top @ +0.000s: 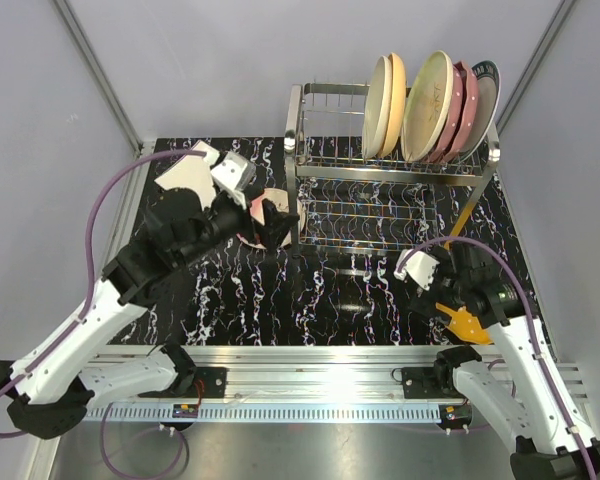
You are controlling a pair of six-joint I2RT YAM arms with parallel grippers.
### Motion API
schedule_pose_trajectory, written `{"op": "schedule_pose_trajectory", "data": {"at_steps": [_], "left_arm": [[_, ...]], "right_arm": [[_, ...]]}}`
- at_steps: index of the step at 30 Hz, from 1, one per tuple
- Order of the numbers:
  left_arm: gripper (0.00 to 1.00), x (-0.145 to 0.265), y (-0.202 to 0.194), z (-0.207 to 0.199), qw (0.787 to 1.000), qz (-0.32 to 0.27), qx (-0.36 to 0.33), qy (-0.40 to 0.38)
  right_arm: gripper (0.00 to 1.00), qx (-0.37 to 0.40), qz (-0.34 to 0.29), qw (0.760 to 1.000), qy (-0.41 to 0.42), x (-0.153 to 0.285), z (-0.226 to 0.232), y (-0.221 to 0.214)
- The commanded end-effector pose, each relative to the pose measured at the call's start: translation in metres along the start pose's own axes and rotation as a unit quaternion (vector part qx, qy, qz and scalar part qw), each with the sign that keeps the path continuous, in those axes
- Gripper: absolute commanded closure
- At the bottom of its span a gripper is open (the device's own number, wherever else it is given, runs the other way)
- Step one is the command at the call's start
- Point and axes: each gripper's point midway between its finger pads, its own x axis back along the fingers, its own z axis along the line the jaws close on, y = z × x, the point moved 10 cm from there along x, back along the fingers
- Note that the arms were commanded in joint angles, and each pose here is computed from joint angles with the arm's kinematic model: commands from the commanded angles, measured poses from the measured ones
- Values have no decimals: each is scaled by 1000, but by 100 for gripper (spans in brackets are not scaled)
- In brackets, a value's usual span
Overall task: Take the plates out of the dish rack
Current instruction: Place the plate on the table, then grab a plate with the left arm
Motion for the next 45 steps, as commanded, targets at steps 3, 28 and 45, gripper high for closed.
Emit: {"op": "schedule_pose_trajectory", "data": {"at_steps": [3, 28, 45], "left_arm": [[1, -28, 63, -18, 995, -63, 20, -73], [32, -175, 128, -18, 989, -82, 6, -125], [55, -213, 109, -7, 991, -64, -37, -113]], "right_arm": [[0, -46, -67, 996, 46, 21, 1, 21], [11, -188, -219, 936, 200, 13, -14, 83], [12, -165, -263, 922, 232, -6, 4, 74]]}}
